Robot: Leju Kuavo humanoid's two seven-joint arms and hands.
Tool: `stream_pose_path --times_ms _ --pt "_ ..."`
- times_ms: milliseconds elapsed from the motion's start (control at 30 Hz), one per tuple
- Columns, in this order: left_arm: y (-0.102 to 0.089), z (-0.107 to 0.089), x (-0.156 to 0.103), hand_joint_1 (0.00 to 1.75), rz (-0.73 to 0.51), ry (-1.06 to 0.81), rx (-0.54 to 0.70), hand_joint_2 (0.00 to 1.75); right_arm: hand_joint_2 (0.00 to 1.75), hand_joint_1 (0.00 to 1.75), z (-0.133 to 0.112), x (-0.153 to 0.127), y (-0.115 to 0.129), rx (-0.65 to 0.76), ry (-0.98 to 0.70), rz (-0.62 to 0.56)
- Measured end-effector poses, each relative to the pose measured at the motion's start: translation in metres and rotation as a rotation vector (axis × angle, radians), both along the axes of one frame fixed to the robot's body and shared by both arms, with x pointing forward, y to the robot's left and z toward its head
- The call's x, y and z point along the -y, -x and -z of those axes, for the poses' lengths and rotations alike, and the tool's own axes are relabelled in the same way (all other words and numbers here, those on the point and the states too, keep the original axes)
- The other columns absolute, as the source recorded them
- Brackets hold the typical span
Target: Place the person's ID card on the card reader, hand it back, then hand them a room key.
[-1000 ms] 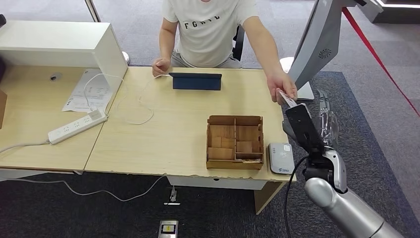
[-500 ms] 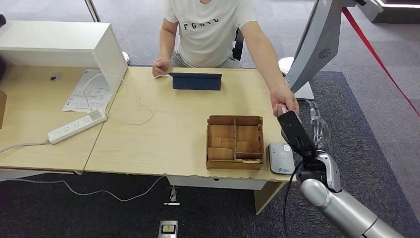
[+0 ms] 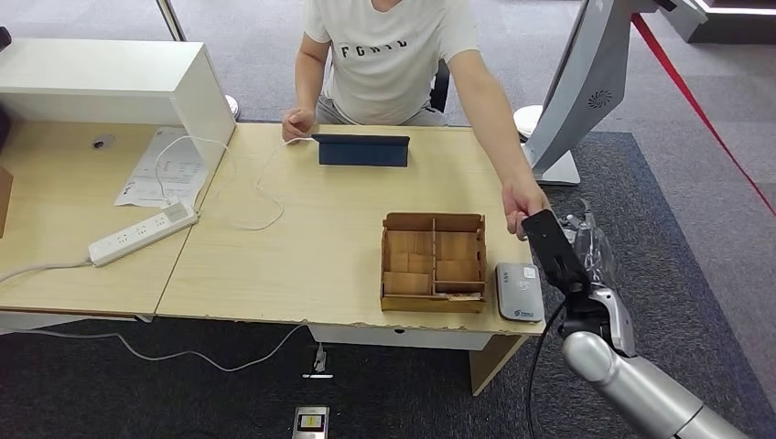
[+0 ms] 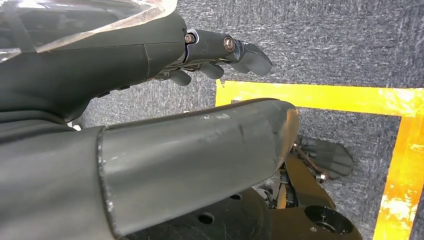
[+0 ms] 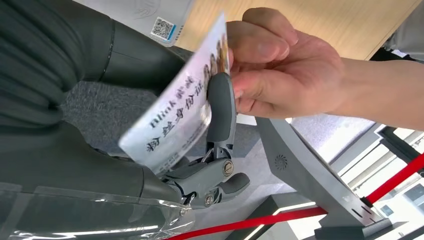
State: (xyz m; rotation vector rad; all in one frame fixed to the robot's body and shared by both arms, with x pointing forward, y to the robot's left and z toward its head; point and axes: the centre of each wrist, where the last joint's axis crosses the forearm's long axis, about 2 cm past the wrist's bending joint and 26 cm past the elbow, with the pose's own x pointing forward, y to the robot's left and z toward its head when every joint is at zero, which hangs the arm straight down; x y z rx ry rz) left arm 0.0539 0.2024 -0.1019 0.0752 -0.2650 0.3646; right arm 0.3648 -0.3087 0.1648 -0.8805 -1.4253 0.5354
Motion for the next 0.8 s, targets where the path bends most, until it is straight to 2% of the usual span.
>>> stream_pose_path --times_ms 433,800 --pt "0.0 0.0 -0.001 0.0 0.001 0.004 0.01 0.0 1.75 1.75 0.006 0.006 0.005 -0.014 0.06 0.016" --pt "0.0 0.0 -0.001 0.0 -0.025 -0.003 0.005 0.0 1.75 1.75 0.026 0.002 0.012 -0.053 0.138 -0.035"
